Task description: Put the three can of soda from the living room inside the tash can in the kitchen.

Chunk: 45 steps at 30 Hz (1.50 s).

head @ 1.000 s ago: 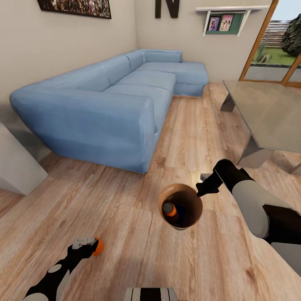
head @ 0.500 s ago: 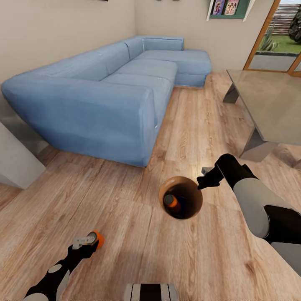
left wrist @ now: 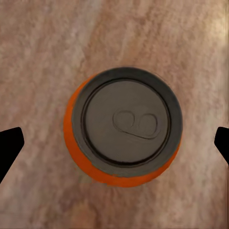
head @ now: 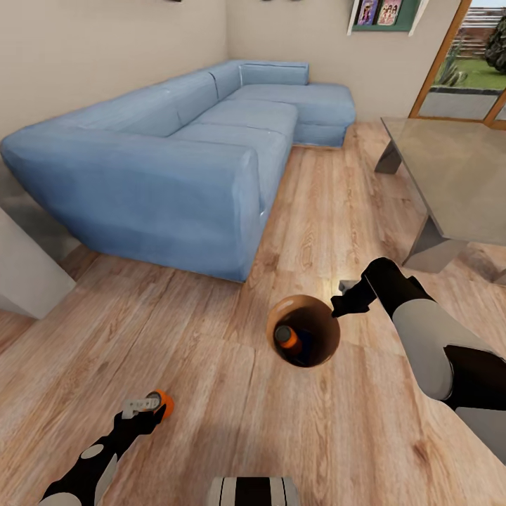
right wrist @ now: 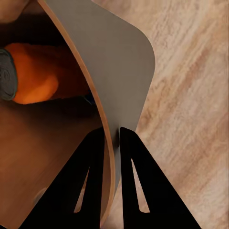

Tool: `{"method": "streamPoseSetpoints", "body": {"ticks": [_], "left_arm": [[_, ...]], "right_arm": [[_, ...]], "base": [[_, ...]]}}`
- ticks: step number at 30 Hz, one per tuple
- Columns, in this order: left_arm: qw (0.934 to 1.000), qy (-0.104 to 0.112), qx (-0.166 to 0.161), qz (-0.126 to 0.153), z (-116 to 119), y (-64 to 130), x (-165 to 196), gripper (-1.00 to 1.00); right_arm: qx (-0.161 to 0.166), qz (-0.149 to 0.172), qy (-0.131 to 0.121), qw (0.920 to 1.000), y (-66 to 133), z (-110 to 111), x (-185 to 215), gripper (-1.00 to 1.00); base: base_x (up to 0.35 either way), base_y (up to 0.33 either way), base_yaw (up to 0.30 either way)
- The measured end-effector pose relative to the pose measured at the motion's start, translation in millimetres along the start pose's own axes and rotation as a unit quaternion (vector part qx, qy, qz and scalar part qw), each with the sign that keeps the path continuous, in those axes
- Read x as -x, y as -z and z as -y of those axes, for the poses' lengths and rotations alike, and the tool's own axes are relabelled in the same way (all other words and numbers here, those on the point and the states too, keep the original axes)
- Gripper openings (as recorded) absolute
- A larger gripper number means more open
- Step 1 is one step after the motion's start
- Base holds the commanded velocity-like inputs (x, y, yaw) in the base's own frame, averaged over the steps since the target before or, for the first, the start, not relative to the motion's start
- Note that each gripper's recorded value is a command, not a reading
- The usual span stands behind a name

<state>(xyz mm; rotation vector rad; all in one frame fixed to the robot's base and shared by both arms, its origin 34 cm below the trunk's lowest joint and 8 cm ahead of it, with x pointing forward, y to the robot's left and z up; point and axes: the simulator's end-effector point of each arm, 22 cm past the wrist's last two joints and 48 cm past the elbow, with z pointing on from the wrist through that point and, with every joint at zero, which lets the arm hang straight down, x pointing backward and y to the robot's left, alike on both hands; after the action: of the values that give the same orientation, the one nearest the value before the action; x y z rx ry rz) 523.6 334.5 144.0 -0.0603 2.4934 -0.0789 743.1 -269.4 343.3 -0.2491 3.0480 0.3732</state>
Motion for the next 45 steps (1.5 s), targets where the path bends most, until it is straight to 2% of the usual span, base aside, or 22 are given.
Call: {"method": "streamPoseSetpoints", "body": {"ticks": [6,19,26,37,38,45], "left_arm": [[1.0000,-0.001,0.000,0.001,0,0.0,0,1.00],[1.0000,0.002,0.002,0.001,-1,0.1,0,1.00],[0.9999,0.004,0.003,-0.014,-2,-4.4,-16,1.00],[0.9999,0.003,0.003,-0.013,-2,-4.4,-15,1.00],[0.9999,0.002,0.002,-0.013,-2,-4.2,-15,-1.00],[0.9999,0.004,0.005,-0.014,-3,-4.4,-15,-1.00]], "right_arm": [[-0.009,-0.001,0.006,0.9999,0.0,3,0,-1.00],[-0.004,-0.002,0.004,1.0000,-1.0,1,-1,-1.00],[-0.003,-0.017,0.003,0.9998,-20.4,5,-8,-1.00],[-0.004,-0.017,0.002,0.9998,-20.0,5,-8,-1.00],[-0.004,-0.017,0.003,0.9998,-20.3,5,-8,-1.00],[-0.001,-0.017,0.002,0.9998,-20.8,3,-8,-1.00]], "base": [[0.090,-0.065,0.000],[0.006,-0.004,0.000],[0.000,0.000,0.000],[0.000,0.000,0.000],[0.000,0.000,0.000],[0.000,0.000,0.000]]}}
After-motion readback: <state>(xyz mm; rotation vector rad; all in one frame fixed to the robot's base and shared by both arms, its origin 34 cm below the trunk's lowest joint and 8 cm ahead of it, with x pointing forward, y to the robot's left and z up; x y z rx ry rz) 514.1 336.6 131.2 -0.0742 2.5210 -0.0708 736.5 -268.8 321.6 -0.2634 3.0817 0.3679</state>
